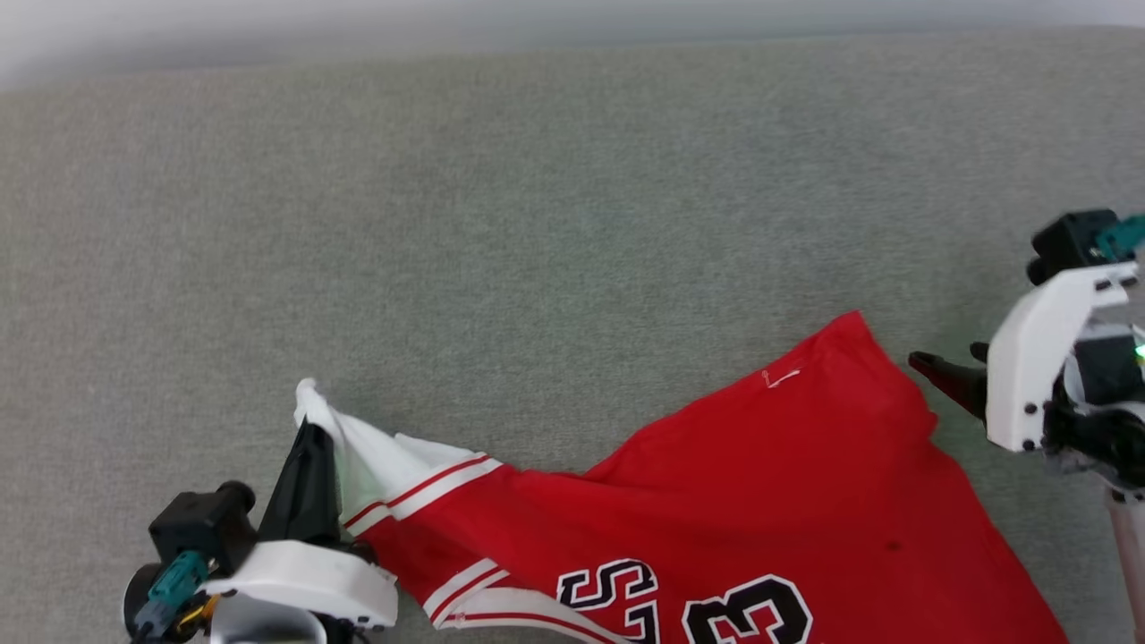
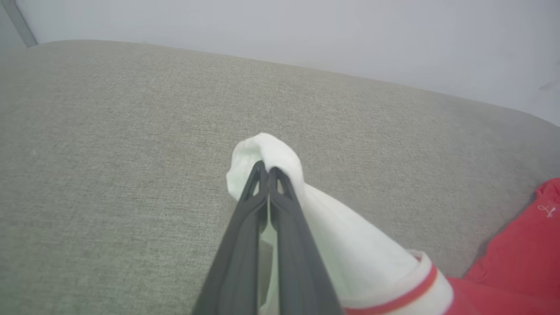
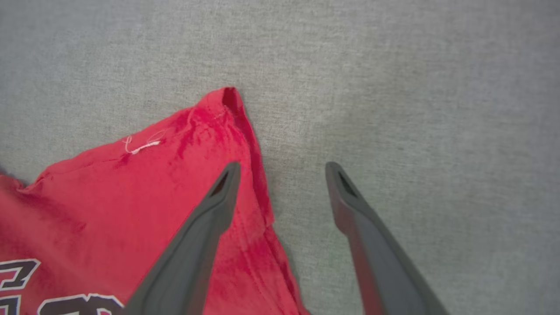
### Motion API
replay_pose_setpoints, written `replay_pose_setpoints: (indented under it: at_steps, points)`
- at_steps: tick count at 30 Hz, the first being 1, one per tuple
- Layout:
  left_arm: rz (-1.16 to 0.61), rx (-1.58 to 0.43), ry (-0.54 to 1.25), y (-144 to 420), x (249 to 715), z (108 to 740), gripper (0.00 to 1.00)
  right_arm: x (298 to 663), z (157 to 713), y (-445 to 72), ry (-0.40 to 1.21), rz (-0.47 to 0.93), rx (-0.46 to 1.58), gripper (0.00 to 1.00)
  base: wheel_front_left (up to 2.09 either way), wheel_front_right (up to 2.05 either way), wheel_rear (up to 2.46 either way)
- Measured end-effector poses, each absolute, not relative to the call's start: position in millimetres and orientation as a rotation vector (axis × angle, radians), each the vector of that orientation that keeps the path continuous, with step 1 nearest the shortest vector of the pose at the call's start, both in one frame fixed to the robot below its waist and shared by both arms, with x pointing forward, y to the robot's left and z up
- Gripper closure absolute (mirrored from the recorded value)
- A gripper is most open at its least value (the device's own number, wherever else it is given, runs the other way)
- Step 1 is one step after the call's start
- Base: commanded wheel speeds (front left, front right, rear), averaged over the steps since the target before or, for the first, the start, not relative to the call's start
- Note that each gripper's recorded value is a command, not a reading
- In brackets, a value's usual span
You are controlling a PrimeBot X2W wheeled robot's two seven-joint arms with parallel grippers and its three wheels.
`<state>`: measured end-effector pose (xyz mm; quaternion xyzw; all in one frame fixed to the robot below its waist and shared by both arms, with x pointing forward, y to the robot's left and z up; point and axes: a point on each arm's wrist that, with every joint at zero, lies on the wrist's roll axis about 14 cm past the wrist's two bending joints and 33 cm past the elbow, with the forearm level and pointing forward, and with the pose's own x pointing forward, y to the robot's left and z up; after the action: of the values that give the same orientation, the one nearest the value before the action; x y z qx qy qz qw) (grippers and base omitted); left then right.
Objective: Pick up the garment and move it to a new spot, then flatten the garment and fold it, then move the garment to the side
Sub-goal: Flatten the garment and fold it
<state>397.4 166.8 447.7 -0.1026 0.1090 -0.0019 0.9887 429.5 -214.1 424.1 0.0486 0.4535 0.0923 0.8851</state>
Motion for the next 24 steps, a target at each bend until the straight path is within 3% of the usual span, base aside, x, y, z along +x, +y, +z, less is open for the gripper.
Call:
replay_pose_setpoints:
  at_steps: [14,15,17,24]
  points:
    - [0.023,-0.213,0.252,172,409,423,1.0,453,365,-167,1.254,0.332,-0.014,0.0,0.0,0.0,0.0]
    - [0.024,-0.213,0.257,172,409,421,1.0,453,363,-167,1.262,0.336,-0.011,0.5,0.0,0.0,0.0]
    - [0.025,-0.213,0.261,172,408,419,1.0,453,362,-167,1.27,0.339,-0.014,1.0,0.0,0.0,0.0]
    - [0.027,-0.215,0.246,176,408,423,1.0,453,368,-165,1.249,0.352,0.003,1.0,0.0,0.0,0.0]
